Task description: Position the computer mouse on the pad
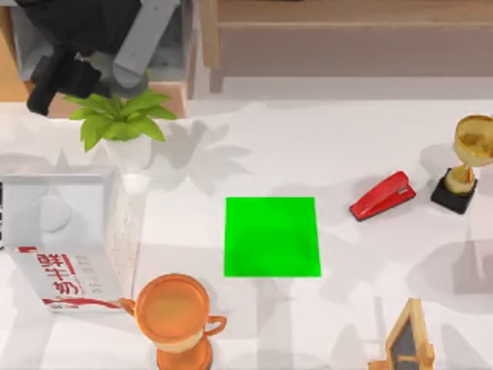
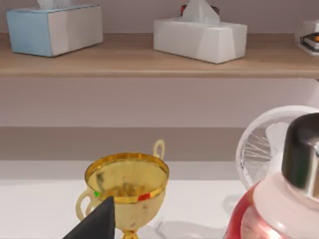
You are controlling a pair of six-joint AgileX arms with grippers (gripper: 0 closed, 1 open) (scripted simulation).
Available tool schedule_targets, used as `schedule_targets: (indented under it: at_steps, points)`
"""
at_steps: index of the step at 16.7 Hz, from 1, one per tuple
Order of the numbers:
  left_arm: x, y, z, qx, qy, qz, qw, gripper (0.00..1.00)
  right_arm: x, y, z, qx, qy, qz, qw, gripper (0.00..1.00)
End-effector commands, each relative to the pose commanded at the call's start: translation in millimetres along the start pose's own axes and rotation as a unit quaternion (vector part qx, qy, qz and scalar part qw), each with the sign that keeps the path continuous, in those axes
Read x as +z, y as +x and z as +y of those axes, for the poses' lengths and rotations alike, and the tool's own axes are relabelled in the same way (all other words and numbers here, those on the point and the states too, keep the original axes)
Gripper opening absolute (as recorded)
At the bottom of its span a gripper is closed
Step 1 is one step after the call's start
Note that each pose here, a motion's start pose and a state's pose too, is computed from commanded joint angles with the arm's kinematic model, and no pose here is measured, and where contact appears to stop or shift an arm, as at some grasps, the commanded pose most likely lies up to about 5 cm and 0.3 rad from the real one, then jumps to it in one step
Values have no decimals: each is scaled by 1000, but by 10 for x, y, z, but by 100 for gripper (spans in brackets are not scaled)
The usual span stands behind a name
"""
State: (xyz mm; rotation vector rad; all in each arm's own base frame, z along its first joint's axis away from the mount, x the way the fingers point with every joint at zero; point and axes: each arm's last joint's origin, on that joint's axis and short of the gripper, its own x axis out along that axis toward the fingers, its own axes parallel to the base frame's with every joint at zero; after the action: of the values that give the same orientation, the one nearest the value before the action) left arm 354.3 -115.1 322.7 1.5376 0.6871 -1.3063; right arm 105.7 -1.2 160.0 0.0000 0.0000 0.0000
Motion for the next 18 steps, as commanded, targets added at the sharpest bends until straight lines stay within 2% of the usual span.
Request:
schedule_targets:
  at_steps: [2,4,7,9,12,14,16,18]
  points:
    - [288,216,120,-21,119,-13,993,0,0,0,0,0,0,0,1000,100]
    - [579,449,199,-42,227,-27,973,0,0,0,0,0,0,0,1000,100]
    - [992,818,244,-75,360,-47,929,0,0,0,0,0,0,0,1000,100]
    - [1233,1059,230,-96,430,-59,896,0,0,0,0,0,0,0,1000,100]
    - [1516,1368,173,-123,505,-75,851,0,0,0,0,0,0,0,1000,100]
    - [1634,1508,134,-136,535,-82,830,0,0,0,0,0,0,0,1000,100]
    - [1681,1568,113,-142,546,-85,821,0,0,0,0,0,0,0,1000,100]
    - [1681,1568,113,-142,546,-85,821,0,0,0,0,0,0,0,1000,100]
